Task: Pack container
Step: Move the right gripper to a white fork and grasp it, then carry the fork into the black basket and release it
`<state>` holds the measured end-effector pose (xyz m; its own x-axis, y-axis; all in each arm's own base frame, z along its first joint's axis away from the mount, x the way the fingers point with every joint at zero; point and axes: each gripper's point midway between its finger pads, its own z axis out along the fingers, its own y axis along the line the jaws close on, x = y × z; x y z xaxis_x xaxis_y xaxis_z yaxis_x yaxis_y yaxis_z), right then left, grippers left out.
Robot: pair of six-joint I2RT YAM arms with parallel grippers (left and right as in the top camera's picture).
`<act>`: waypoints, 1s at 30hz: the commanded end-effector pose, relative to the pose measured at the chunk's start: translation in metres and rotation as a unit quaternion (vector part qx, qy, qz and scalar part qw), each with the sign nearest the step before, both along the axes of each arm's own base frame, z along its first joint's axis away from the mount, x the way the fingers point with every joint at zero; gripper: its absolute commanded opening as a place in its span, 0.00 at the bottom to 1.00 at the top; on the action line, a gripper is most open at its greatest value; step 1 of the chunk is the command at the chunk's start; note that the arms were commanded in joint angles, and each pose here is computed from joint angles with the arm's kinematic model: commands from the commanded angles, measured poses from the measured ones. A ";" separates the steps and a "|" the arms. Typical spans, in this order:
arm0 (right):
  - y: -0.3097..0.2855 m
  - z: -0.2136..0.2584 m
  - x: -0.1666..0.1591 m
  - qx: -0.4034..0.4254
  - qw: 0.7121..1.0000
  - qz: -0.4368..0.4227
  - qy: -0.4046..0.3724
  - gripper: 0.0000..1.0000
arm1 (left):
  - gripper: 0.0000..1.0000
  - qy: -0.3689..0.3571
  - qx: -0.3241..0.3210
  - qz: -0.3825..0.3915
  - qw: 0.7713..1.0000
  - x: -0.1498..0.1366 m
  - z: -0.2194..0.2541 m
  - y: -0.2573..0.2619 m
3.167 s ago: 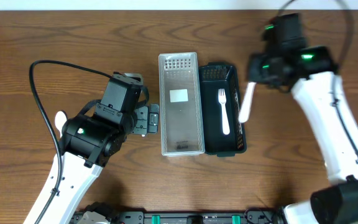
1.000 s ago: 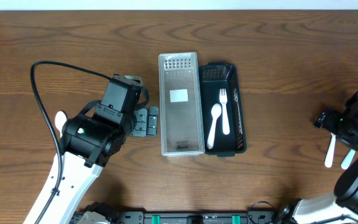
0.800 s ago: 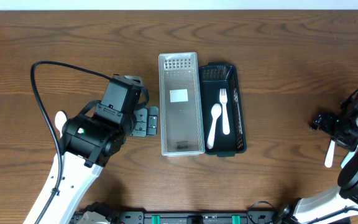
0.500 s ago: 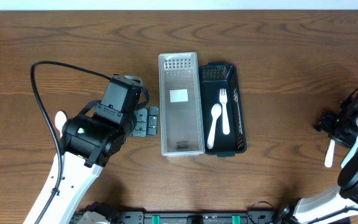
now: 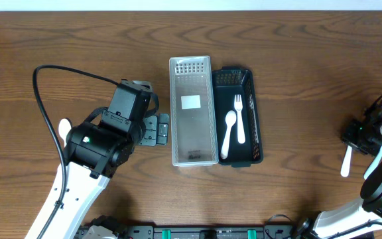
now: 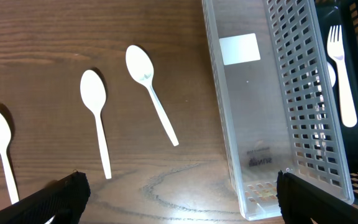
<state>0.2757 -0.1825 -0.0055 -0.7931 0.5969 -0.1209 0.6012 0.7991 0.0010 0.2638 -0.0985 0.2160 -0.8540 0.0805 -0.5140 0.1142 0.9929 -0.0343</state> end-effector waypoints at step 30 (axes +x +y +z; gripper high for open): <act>0.128 0.138 0.092 0.059 0.984 0.118 -0.119 0.01 | 0.98 0.001 0.007 0.004 1.000 0.001 -0.001 0.003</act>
